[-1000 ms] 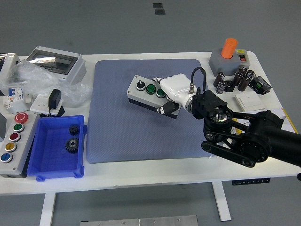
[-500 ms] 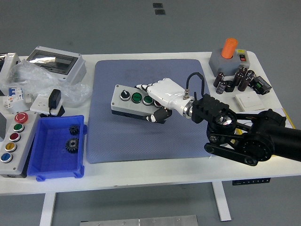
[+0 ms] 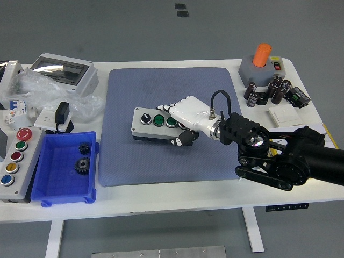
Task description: Pick up the button,place it on the desk,press the button,press the button
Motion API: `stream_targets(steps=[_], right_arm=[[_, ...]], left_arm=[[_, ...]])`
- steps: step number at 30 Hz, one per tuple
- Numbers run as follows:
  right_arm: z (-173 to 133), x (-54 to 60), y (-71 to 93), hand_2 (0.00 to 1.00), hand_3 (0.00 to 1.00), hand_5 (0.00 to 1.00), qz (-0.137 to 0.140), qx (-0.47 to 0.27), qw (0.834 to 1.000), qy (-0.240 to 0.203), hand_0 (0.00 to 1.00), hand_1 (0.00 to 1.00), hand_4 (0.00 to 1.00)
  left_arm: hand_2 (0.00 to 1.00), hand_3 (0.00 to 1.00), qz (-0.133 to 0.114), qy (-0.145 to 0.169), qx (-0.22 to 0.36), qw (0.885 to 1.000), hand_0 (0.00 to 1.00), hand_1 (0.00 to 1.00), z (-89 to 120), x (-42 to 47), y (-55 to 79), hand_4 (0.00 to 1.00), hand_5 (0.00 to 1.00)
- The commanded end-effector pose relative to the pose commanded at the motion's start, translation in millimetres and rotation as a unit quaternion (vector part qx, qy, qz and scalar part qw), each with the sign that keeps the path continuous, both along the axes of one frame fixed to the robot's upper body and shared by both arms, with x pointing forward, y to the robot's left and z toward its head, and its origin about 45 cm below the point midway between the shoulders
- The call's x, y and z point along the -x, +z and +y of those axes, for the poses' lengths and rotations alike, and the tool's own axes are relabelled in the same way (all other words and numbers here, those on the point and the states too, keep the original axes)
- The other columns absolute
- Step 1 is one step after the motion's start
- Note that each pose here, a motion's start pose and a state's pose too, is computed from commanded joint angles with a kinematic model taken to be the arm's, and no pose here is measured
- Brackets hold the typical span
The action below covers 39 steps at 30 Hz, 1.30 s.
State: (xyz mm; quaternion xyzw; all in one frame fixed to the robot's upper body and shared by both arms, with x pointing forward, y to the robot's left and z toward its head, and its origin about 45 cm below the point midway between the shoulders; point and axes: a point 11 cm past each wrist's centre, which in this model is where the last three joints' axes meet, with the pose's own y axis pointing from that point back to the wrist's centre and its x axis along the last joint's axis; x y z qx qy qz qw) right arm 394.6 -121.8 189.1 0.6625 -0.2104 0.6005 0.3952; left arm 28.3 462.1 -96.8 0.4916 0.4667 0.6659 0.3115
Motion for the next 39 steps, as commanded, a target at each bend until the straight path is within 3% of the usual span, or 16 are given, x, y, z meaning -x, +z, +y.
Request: stream_targets(steps=[10,11,16,17,22,23,28,29,34,35,39], right_arm=[[-0.4,-1.5,-4.2,0.447,0.543,0.002,0.014,0.025,1.0,-0.006,0.552,0.569,0.066],[-0.8,-1.8,-4.5,0.502,0.555,0.002,0.017,0.026,0.999,-0.008,0.574,0.607,0.071],[-2.7,-3.4,-4.6,0.502,0.555,0.002,0.033,0.029,0.999,-0.017,0.574,0.607,0.071],[-3.0,-3.8,-4.4,0.649,0.624,0.002,0.034,0.03,0.999,-0.019,0.632,0.661,0.09],[-5.3,-6.1,-3.8,0.649,0.624,0.002,0.036,0.037,0.998,-0.023,0.632,0.661,0.09],[-5.5,-6.4,-3.7,0.69,0.696,0.002,0.036,0.039,0.998,-0.023,0.674,0.673,0.148],[-6.4,-7.5,-3.2,0.69,0.696,0.002,0.035,0.048,0.998,-0.025,0.674,0.673,0.148],[-6.7,-7.8,-3.1,0.719,0.766,0.002,0.036,0.049,0.998,-0.026,0.696,0.675,0.385],[-8.1,-9.5,-2.5,0.719,0.766,0.002,0.042,0.05,0.997,-0.03,0.696,0.675,0.385],[-8.3,-9.8,-2.3,0.79,0.917,0.002,0.043,0.05,0.997,-0.031,0.718,0.696,0.499],[-9.0,-10.6,-2.0,0.79,0.917,0.002,0.047,0.051,0.997,-0.033,0.718,0.696,0.499]], left_arm=[[0.53,0.587,0.0,0.0,0.0,1.0,0.587,0.554,0.6,-0.6,0.3,0.545,0.218],[0.53,0.586,-0.001,0.0,-0.001,1.0,0.587,0.554,0.8,-0.9,0.4,0.546,0.219],[0.53,0.586,-0.002,0.0,0.0,1.0,0.587,0.554,1.3,-1.2,0.7,0.546,0.219],[0.529,0.587,-0.002,0.0,0.0,1.0,0.587,0.553,1.4,-1.2,0.7,0.544,0.218],[0.529,0.587,-0.004,0.0,0.002,1.0,0.587,0.553,1.5,-1.5,0.7,0.544,0.218],[0.528,0.585,-0.005,0.0,0.002,1.0,0.587,0.552,1.5,-1.6,0.7,0.542,0.219],[0.528,0.585,-0.007,0.0,0.004,1.0,0.587,0.552,1.3,-1.5,0.5,0.542,0.219],[0.527,0.583,-0.007,0.0,0.005,1.0,0.587,0.549,1.2,-1.6,0.5,0.536,0.213],[0.527,0.583,-0.011,0.0,0.007,1.0,0.587,0.549,0.9,-2.9,0.4,0.536,0.213],[0.524,0.58,-0.011,-0.001,0.007,1.0,0.587,0.546,0.9,-3.3,0.5,0.525,0.206],[0.524,0.58,-0.014,-0.001,0.009,1.0,0.587,0.546,0.9,-4.0,0.5,0.525,0.206]])
